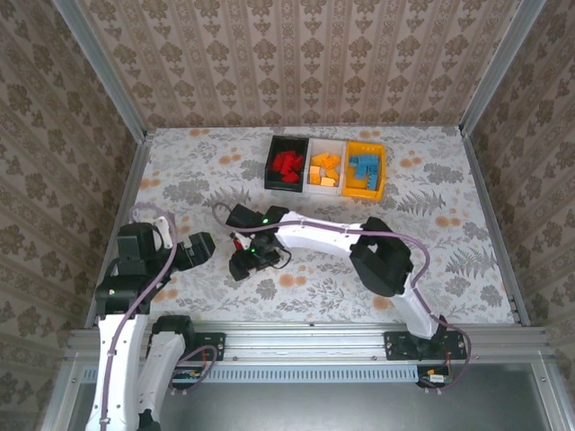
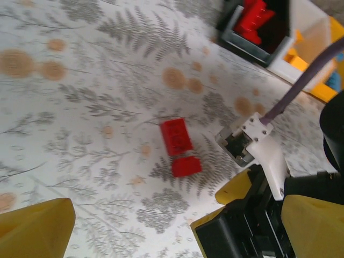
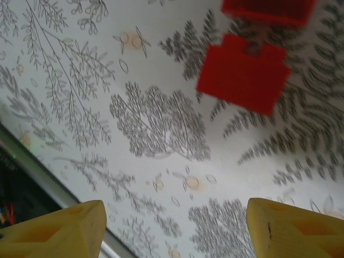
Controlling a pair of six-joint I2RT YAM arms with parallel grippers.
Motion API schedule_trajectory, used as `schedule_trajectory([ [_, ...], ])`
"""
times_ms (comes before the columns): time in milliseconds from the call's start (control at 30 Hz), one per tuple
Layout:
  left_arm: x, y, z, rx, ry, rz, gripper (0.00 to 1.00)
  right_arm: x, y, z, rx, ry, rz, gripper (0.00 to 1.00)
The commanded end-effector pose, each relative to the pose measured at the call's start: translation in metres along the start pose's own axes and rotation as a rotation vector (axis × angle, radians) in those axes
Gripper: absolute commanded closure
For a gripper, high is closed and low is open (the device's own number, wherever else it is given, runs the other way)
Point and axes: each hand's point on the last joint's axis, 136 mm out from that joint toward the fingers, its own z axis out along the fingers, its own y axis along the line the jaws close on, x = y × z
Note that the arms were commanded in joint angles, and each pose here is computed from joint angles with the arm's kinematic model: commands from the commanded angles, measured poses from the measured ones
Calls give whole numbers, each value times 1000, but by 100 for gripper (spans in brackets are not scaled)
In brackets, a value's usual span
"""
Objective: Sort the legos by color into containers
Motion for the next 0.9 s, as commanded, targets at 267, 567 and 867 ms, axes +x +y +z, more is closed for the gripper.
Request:
schedule_trajectory([
  [267, -6, 16, -17, -110, -65, -34, 0, -25, -27, 20, 230, -41, 33, 29],
  [567, -5, 7, -17, -62, -62, -9, 0, -42, -39, 32, 303, -61, 57, 37],
  [867, -4, 1, -17, -30, -61, 6, 0, -46, -53, 22, 332, -84, 87, 61],
])
